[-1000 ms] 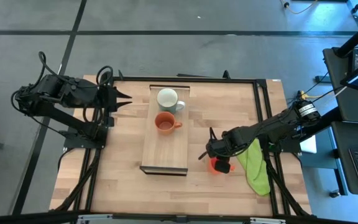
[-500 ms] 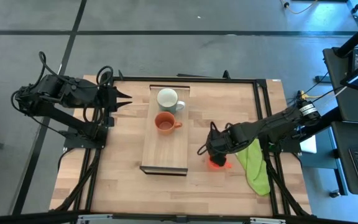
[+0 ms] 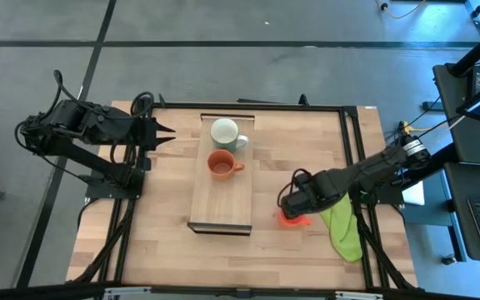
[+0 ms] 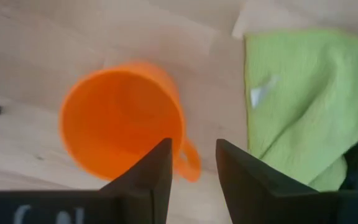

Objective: Stack small to large cups/mugs on shelf
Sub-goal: Put the orange mug on the shelf

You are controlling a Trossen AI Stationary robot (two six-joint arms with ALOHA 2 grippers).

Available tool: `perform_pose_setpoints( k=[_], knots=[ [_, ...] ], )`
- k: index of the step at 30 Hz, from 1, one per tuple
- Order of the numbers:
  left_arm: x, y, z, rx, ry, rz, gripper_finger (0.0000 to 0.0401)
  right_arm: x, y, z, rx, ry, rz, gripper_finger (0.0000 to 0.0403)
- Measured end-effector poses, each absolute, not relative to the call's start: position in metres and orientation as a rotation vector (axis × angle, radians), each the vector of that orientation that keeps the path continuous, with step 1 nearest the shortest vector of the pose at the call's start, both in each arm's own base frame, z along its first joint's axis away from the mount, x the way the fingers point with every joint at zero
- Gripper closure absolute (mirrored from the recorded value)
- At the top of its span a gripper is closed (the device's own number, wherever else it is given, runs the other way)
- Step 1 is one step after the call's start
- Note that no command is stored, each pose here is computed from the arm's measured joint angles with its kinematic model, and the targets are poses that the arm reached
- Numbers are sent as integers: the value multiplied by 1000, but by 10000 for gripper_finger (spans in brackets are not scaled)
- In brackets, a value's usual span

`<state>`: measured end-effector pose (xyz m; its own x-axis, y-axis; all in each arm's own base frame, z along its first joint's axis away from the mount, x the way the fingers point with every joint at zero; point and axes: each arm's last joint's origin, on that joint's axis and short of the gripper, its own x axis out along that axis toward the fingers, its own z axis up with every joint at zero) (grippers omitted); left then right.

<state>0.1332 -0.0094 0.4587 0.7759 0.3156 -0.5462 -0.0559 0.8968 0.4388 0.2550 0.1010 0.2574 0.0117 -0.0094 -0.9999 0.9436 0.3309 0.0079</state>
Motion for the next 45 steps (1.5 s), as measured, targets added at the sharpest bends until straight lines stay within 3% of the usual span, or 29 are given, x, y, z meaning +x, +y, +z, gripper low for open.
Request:
perform_pose_setpoints(
  k=[10,22,33,45],
  knots=[
    [130,-9,455,450,704,192,338,254,118,257,1100,1243,-1010,277],
    [125,-8,455,451,711,188,338,260,121,234,984,1280,-1144,277],
    [118,-7,457,438,693,194,338,262,126,233,1033,1264,-1135,277],
    [117,-7,457,438,689,196,338,255,126,202,1054,1268,-1139,277]
  ],
)
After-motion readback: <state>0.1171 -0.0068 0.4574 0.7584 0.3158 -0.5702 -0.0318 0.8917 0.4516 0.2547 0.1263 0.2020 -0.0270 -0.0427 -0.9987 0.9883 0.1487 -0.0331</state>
